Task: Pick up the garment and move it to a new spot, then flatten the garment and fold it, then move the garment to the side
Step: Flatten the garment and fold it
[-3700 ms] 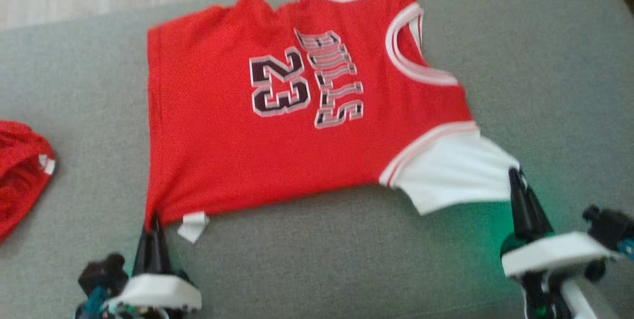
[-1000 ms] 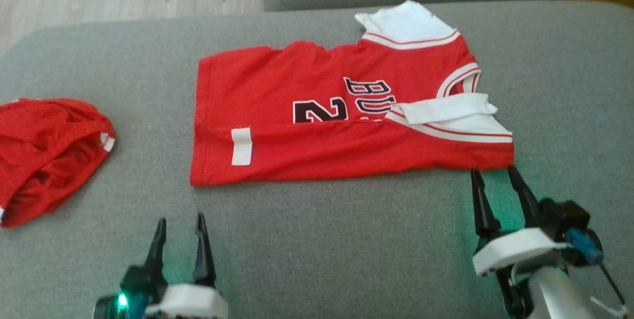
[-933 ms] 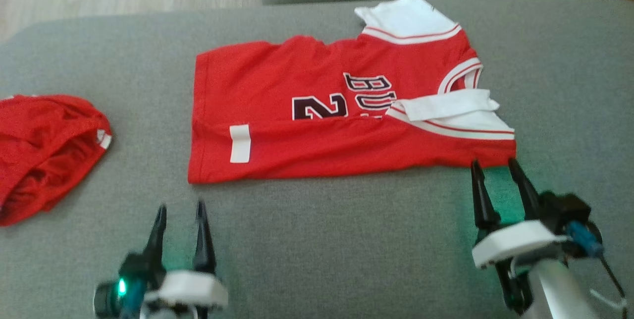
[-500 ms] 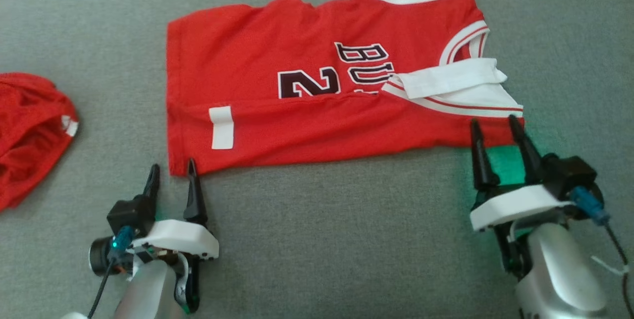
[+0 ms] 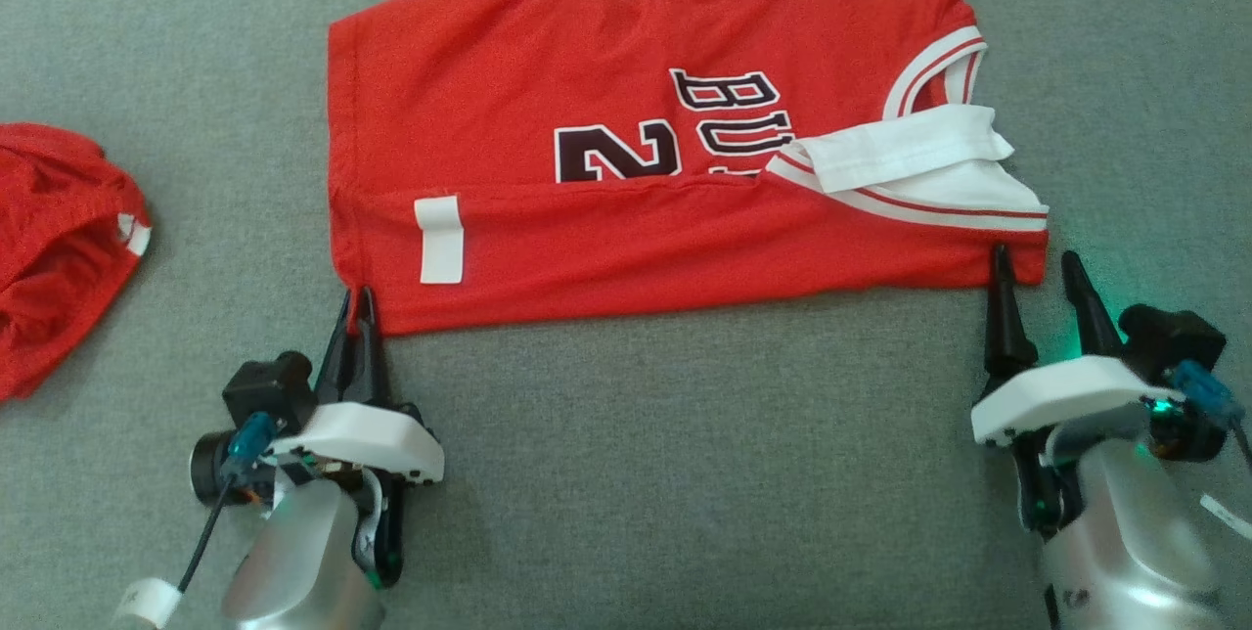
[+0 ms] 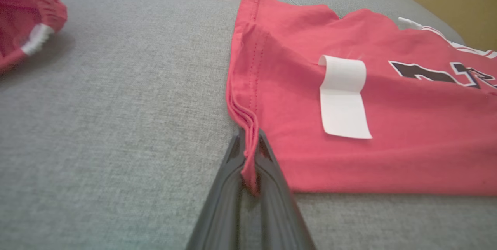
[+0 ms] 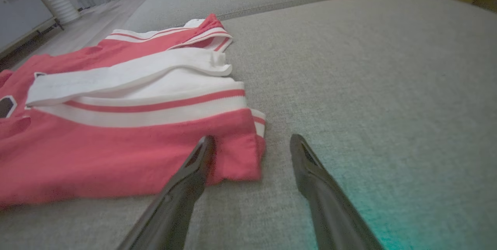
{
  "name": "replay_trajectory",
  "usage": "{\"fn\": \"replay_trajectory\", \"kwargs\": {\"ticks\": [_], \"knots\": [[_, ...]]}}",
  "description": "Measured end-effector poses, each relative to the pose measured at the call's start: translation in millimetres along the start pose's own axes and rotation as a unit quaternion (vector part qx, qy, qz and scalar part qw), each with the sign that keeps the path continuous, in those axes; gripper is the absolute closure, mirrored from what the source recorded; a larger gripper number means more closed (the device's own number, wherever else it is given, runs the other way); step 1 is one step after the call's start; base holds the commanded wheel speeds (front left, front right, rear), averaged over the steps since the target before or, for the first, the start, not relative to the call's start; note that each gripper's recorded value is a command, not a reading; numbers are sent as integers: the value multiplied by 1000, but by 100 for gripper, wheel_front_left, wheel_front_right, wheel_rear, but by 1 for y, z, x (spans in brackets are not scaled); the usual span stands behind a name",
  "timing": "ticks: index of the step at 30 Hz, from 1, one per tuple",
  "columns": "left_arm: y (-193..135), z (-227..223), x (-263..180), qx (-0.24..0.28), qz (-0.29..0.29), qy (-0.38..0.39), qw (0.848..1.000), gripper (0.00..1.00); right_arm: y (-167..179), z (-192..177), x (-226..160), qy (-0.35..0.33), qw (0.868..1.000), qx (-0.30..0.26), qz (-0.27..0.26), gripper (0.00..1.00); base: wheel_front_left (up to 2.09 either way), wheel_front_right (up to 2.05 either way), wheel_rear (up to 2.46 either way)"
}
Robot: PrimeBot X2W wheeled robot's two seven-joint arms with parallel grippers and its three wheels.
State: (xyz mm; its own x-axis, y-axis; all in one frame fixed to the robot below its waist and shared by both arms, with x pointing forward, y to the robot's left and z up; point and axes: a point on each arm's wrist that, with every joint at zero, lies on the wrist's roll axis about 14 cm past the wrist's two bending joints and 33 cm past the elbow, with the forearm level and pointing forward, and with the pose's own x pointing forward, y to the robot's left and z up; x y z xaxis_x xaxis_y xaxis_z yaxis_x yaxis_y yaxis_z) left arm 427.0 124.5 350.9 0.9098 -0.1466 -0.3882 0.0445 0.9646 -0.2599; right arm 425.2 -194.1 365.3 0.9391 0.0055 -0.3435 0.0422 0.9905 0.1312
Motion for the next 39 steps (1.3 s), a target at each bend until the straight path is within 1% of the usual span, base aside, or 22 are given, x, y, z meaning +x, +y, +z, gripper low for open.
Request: {"fn": "replay_trajectory", "kwargs": {"ticks": [1,2,3,8,12,15,16,19,23,24,25,26,29,31,33,36,39], "knots": [[0,0,0,1,-1,-1,1000,100,0,-2,2,5,1000,18,-3,20,0,0,0],[0,1,-1,1,-2,-2,1000,100,2,-3,5,8,1000,30,-3,83,0,0,0],[0,2,-1,2,-1,-3,1000,100,4,-4,7,11,999,36,0,100,0,0,0],[-2,11,-5,1,-2,-14,1000,100,14,-3,8,17,999,51,9,100,0,0,0],[-5,15,-20,-3,0,-27,1000,100,13,5,-1,1,998,63,7,100,0,0,0],[-2,12,-40,-7,9,-34,999,100,8,4,-18,-4,997,78,-2,100,0,0,0],[1,8,-54,-12,15,-35,999,100,5,-1,-33,-4,996,87,-7,100,0,0,0],[5,-2,-78,-17,26,-34,999,100,-1,-10,-58,-3,995,103,-15,100,0,0,0],[8,-21,-104,-22,35,-22,999,100,-1,-20,-82,-2,993,116,-14,100,0,0,0],[9,-23,-107,-23,36,-19,999,72,0,-21,-84,-1,993,119,-13,100,0,0,0],[9,-23,-107,-23,36,-19,999,7,0,-21,-84,-1,993,119,-13,54,0,0,0],[9,-24,-107,-23,37,-19,999,0,0,-20,-84,-2,993,119,-10,0,0,0,0],[12,-15,-99,-18,40,-28,999,0,0,-8,-77,-19,994,112,-5,0,0,0,0],[9,0,-86,-5,28,-42,999,0,1,3,-68,-31,994,107,0,0,0,0,0],[7,20,-68,13,11,-58,998,0,7,18,-56,-48,993,103,12,0,0,0,0],[13,56,-35,46,-10,-61,997,0,17,39,-35,-65,993,91,31,0,0,0,0],[21,89,-2,74,-20,-38,996,0,24,56,-15,-77,993,80,47,0,0,0,0]]}}
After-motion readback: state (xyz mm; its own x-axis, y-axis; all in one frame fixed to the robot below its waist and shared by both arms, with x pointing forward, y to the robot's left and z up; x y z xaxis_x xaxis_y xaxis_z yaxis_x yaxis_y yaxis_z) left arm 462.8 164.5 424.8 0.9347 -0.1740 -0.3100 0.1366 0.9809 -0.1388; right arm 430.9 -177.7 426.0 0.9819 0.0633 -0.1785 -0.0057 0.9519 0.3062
